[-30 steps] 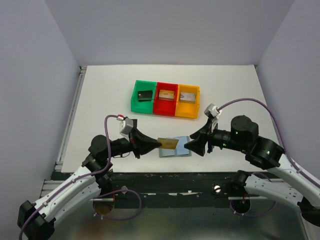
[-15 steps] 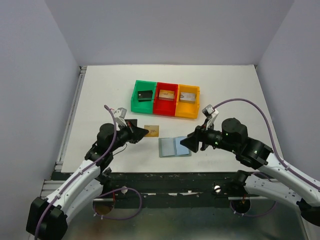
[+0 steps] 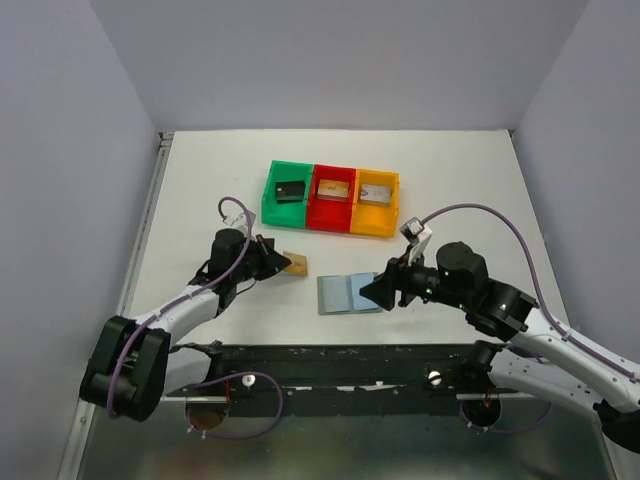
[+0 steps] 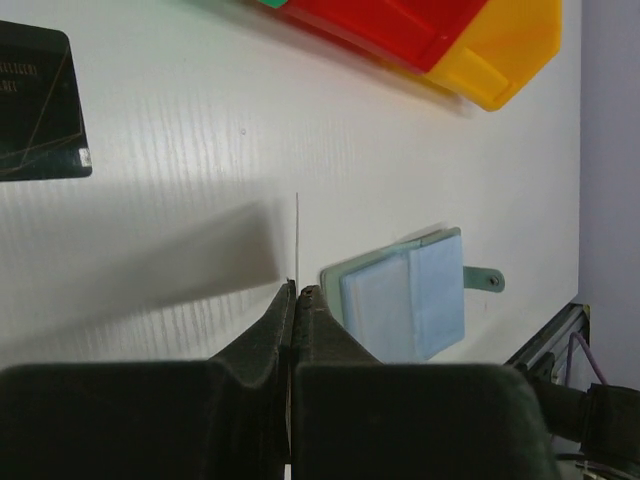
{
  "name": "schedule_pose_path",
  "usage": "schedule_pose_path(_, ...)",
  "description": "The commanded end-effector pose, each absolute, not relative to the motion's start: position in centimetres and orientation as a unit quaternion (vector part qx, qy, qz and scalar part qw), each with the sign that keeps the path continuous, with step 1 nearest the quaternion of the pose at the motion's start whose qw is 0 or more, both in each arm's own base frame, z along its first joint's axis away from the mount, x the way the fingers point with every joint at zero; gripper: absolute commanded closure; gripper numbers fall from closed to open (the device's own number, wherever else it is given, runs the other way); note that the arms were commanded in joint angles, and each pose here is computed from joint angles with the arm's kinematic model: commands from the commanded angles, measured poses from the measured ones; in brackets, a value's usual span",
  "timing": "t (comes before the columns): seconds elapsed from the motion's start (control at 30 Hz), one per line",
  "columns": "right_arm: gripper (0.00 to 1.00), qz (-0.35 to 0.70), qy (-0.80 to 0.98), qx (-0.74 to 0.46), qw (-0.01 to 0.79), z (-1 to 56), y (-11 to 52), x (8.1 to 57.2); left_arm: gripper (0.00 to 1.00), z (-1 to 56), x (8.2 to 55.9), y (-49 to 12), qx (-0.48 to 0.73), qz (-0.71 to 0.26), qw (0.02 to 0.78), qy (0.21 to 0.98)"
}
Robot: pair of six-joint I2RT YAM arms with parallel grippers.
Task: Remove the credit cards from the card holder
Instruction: Place the credit card at the center of the board.
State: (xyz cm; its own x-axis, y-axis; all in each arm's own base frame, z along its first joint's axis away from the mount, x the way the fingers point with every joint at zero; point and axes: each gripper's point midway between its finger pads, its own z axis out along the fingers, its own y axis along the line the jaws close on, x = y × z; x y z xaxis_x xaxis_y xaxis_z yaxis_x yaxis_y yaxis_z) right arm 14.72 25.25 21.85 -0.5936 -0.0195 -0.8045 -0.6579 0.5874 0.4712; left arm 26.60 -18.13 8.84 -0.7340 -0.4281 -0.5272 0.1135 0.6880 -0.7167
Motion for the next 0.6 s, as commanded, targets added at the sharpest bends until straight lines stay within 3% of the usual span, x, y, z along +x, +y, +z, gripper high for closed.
schedule_pose_path(0.0, 0.36, 0.406, 0.789, -0.218, 0.406, 21.7, 25.1, 14.6, 1.00, 10.6, 29.8, -18.7, -0.087, -0.409, 0.387, 0.822)
schedule_pose_path(0.57, 0.35, 0.402, 0.791, -0.230, 0.400, 20.5, 24.9, 14.2, 1.00, 8.1, 32.7, -20.5, -0.087, -0.461, 0.332, 0.818)
